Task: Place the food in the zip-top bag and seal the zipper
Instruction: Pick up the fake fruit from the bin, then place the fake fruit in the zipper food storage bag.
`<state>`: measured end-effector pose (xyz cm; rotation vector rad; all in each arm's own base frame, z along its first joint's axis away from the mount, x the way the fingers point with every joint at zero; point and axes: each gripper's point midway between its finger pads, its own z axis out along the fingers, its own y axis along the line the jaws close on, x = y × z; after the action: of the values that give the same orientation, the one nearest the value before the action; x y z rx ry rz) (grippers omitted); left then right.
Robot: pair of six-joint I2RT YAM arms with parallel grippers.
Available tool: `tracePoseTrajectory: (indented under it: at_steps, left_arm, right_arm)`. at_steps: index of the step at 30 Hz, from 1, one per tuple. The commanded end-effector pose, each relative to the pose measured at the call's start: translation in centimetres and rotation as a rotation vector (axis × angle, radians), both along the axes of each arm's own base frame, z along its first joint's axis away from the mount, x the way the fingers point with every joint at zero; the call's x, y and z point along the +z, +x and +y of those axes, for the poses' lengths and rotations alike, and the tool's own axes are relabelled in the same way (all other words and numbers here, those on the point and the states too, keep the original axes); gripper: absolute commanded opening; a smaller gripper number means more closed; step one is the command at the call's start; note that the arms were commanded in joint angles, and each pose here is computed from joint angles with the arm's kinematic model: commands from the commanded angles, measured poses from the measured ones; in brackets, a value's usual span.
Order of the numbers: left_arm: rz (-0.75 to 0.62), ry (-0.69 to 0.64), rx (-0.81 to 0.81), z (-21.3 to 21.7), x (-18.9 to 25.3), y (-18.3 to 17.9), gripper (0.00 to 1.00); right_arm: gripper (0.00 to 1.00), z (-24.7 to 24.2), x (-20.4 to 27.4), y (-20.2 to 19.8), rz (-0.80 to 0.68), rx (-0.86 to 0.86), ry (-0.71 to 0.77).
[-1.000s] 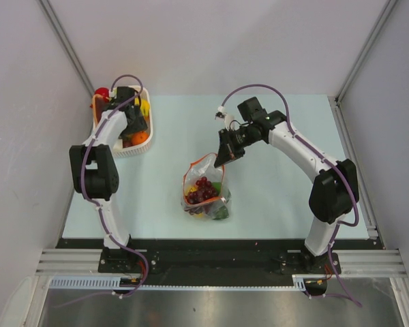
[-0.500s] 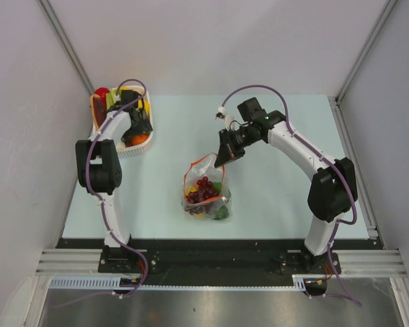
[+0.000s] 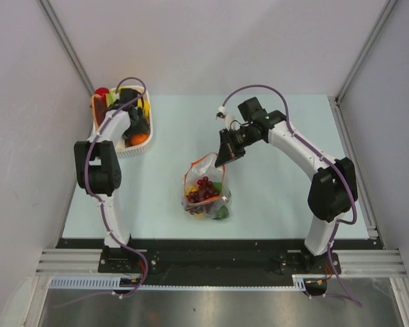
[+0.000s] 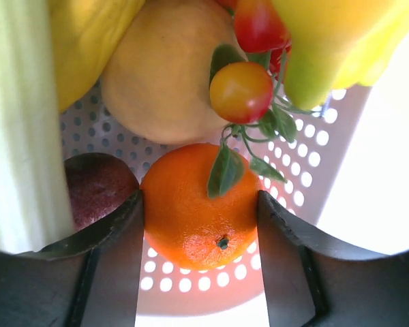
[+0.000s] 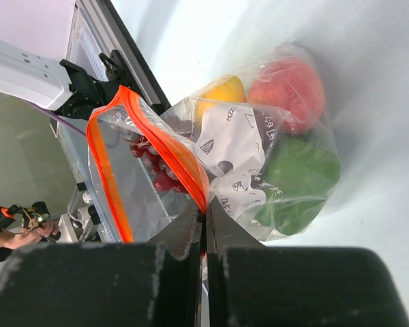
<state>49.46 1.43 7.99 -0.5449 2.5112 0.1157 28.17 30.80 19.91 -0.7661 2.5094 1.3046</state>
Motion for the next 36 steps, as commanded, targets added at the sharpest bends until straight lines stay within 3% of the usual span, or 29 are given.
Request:
tracePoseTrajectory:
  at_steps: [1,11,18,22,28,29,32,36]
  left_arm:
    - [-0.151,0.035,-0.009,0.6,7.5,0.5,0.38]
    - [-0.226,0.044,-0.052,0.5,11.4,0.2,0.34]
    - [-0.341,0.012,-0.173,-1.9,17.3,-1.8,0.32]
    - [-0.419,-0.041,-0.358,-6.3,20.9,-4.9,0.31]
    - [-0.515,-0.148,-0.831,-16.9,24.8,-13.3,0.32]
    - [-0.508,-0.175,-0.971,-19.8,24.6,-15.7,0.32]
    - [-0.504,-0.196,-1.180,-23.5,23.4,-20.5,0.33]
    - [-0.440,-0.224,-1.330,-26.2,20.9,-24.1,0.33]
  right_arm:
    - [0.00,0.4,0.7,0.3,-0.009,0.002,0.027]
    - [0.00,0.4,0.7,0.6,-0.017,-0.003,0.027]
    - [0.00,0.6,0.2,1.0,-0.015,-0.006,0.021]
    - [0.00,0.7,0.0,1.2,-0.014,-0.008,0.018]
    - [0.00,0.8,-0.1,1.6,-0.022,-0.011,0.014]
    - [0.00,0.9,-0.1,1.6,-0.024,-0.009,0.015]
    - [0.00,0.8,-0.3,1.7,-0.023,-0.011,0.012]
    - [0.00,0.8,0.1,1.7,-0.032,-0.008,0.017]
